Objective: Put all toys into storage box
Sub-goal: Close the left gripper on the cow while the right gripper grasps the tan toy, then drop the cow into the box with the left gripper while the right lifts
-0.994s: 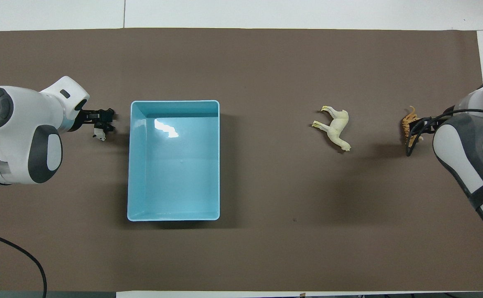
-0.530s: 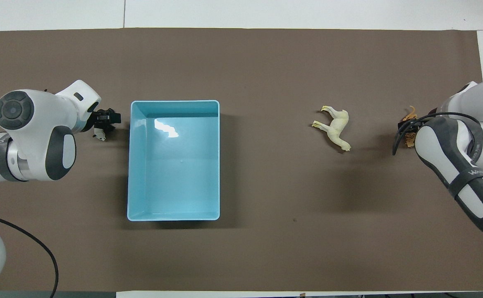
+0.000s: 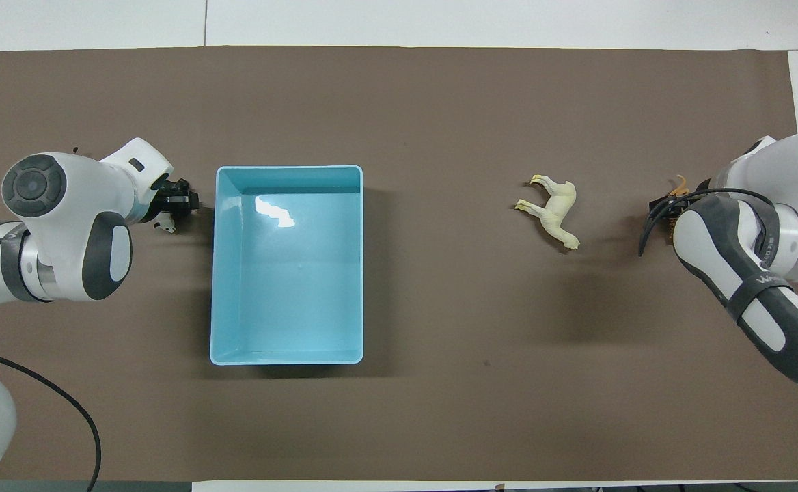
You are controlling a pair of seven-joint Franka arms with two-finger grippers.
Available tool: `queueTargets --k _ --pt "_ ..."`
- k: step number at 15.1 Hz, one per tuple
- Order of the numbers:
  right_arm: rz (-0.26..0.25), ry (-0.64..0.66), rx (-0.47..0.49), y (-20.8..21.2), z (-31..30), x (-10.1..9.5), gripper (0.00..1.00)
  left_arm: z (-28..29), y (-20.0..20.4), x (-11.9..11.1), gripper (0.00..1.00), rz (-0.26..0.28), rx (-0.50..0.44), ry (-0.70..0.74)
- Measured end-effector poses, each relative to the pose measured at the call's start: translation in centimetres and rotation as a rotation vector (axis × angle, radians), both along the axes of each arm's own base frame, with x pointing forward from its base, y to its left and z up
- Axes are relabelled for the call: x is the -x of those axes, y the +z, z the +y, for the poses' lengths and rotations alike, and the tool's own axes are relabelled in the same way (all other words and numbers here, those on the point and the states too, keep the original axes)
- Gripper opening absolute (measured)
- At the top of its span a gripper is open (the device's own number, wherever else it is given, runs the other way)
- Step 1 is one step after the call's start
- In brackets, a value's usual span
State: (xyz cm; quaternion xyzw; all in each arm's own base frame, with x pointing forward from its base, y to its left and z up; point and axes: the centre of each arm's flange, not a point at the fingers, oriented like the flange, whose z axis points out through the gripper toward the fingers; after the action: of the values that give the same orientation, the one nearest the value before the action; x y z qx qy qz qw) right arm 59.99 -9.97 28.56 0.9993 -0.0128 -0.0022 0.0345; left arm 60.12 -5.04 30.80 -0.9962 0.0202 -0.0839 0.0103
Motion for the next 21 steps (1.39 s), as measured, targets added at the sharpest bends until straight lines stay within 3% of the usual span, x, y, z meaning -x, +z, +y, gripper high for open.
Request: queueTargets --k 1,6,8,11,14,17,19,21 --pt "0.002 -0.001 0.0 -0.2 0.0 0.1 0.88 0.0 0.2 0.0 0.53 -0.004 0.001 0.003" --pt "-0.007 0.0 -0.001 0.4 0.1 0.0 0.33 0.4 1.9 -1.0 0.53 -0.002 -0.002 0.015" --pt "0.014 -0.004 -0.004 0.9 -0.1 0.0 0.32 0.3 6.7 -2.9 0.53 0.035 0.004 0.033" --pt "0.059 -0.015 -0.012 5.7 -0.3 -0.4 0.32 -1.3 16.8 -4.6 0.53 0.035 0.057 0.108" --pt "0.067 -0.022 -0.023 14.0 -0.1 0.5 0.32 -8.0 21.2 -2.7 0.53 0.047 0.087 0.169" --pt "0.084 -0.018 -0.033 22.3 0.7 2.2 0.32 -15.5 20.5 0.9 0.53 0.115 0.08 0.197" --pt "0.081 -0.017 -0.036 25.9 1.0 3.2 0.32 -18.4 19.0 3.0 0.7 0.149 0.066 0.2" --pt "0.075 -0.018 -0.037 27.3 1.1 3.9 0.32 -18.3 18.5 3.5 0.91 0.159 0.058 0.203"
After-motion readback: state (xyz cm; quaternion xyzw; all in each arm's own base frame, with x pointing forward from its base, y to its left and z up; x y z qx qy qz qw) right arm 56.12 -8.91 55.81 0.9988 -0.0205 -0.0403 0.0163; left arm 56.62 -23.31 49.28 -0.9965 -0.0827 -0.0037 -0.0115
